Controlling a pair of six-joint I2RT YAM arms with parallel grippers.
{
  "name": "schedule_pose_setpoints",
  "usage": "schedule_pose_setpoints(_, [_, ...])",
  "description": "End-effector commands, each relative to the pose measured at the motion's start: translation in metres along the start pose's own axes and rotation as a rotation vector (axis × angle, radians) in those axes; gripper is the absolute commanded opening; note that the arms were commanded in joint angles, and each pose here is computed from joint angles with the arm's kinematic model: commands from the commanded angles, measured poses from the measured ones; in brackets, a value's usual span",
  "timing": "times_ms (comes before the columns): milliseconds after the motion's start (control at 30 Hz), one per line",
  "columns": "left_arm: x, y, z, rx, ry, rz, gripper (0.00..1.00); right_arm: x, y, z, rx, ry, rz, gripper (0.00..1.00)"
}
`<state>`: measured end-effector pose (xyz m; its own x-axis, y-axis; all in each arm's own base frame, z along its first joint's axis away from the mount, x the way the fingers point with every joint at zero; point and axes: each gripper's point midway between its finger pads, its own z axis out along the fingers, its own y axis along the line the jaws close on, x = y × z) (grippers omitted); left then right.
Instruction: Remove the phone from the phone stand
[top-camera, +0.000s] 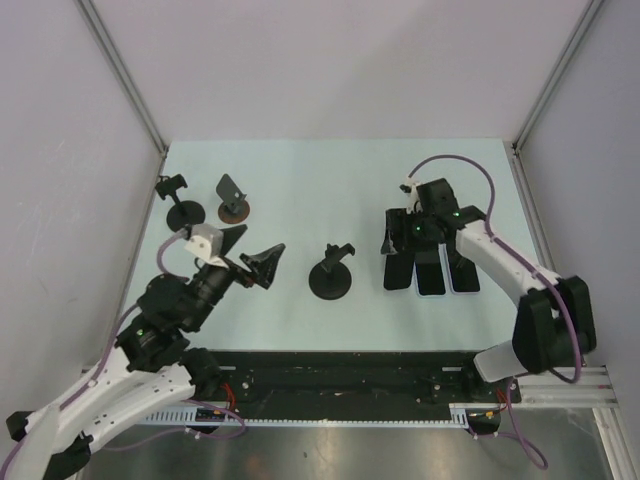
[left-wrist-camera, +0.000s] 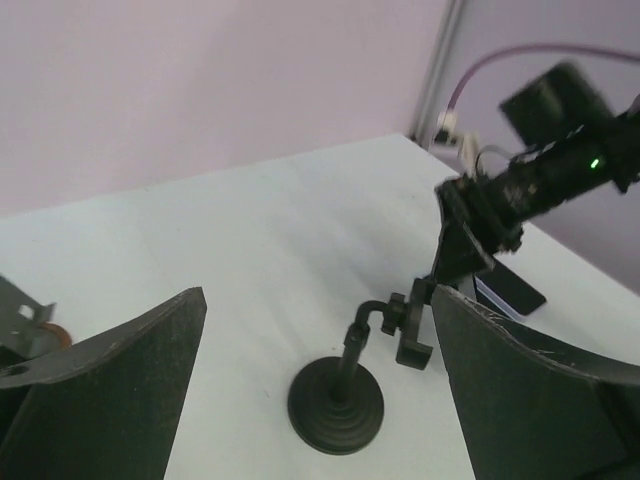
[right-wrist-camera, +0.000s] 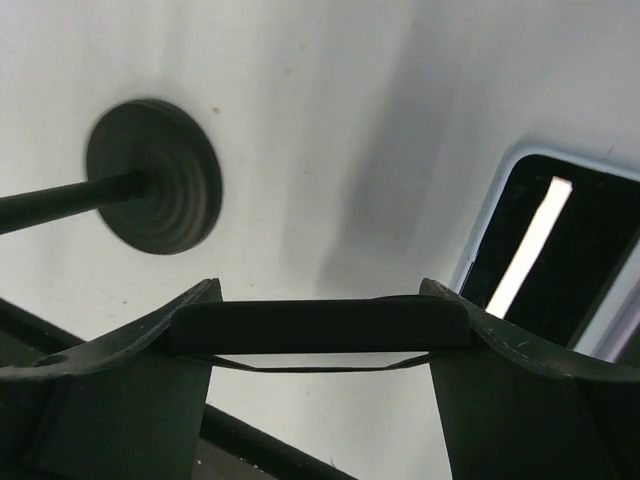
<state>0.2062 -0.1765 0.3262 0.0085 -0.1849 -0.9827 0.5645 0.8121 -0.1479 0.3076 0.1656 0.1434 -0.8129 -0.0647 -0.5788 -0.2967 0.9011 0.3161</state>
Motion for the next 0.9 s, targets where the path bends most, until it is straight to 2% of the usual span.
schedule_pose_setpoints(0, [-0.031, 0.033, -0.025, -0.141, -0.040, 0.104, 1.00, -0.005, -0.002, 0.027, 0.048, 0.044, 0.039, 0.00])
schedule_pose_setpoints(133, [-0.029, 0.055, -0.038, -0.233, -0.043, 0.176, 1.00, 0.006, -0.009, 0.056, 0.087, 0.124, 0.033, 0.00])
schedule_pose_setpoints(267, [-0.010, 0.058, -0.038, -0.237, -0.008, 0.212, 1.00, 0.021, -0.013, 0.083, 0.115, 0.209, 0.026, 0.00])
schedule_pose_setpoints(400, [-0.001, 0.062, -0.036, -0.252, 0.032, 0.249, 1.00, 0.033, -0.023, 0.101, 0.198, 0.249, 0.006, 0.01])
schedule_pose_setpoints(567, [0.009, 0.064, -0.033, -0.257, 0.071, 0.274, 1.00, 0.041, -0.031, 0.112, 0.312, 0.247, -0.018, 0.07])
schedule_pose_setpoints(800, [0.015, 0.064, -0.030, -0.257, 0.099, 0.281, 1.00, 0.044, -0.048, 0.119, 0.479, 0.210, -0.036, 0.30])
schedule_pose_setpoints(833, [0.015, 0.064, -0.030, -0.258, 0.099, 0.281, 1.00, 0.046, -0.049, 0.120, 0.488, 0.216, -0.035, 0.34])
schedule_pose_setpoints(867, [0.015, 0.064, -0.030, -0.260, 0.099, 0.281, 1.00, 0.049, -0.050, 0.120, 0.494, 0.226, -0.036, 0.43])
